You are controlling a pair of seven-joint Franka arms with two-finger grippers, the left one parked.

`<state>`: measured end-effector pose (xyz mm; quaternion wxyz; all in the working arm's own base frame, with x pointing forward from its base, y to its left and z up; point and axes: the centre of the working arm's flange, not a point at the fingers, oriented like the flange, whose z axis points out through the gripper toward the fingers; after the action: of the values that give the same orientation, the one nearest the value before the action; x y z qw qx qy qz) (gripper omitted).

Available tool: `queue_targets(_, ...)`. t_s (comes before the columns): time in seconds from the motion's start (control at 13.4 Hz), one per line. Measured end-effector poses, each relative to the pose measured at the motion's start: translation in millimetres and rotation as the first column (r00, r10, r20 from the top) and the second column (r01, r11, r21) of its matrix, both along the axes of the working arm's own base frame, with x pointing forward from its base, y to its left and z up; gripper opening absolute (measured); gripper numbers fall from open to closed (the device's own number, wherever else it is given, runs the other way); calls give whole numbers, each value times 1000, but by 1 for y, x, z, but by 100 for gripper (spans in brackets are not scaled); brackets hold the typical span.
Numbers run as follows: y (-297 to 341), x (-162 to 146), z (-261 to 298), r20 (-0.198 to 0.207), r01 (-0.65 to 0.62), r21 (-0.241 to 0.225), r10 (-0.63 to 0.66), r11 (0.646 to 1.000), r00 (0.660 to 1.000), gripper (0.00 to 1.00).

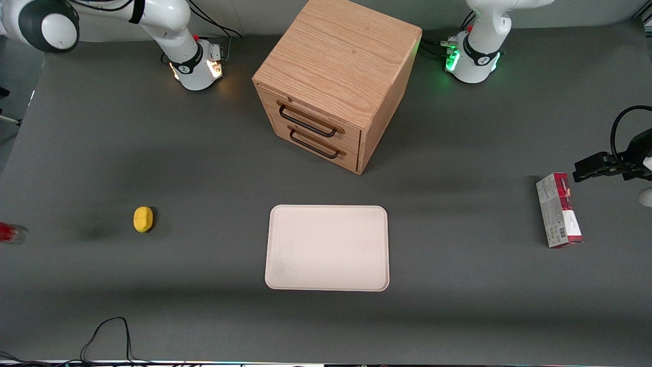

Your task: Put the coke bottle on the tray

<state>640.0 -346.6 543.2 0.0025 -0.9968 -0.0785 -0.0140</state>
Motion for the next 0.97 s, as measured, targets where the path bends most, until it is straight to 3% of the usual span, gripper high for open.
queue_targets(0.22,23,-38,80,9,-4,-12,4,1000,1000,34)
queue_targets(0.45,40,-53,111,15,-16,-9,17,1000,1000,34)
queue_targets(0.67,78,-37,114,30,-57,16,57,998,998,34)
queue_targets(0.97,225,6,119,36,-143,31,142,989,989,34)
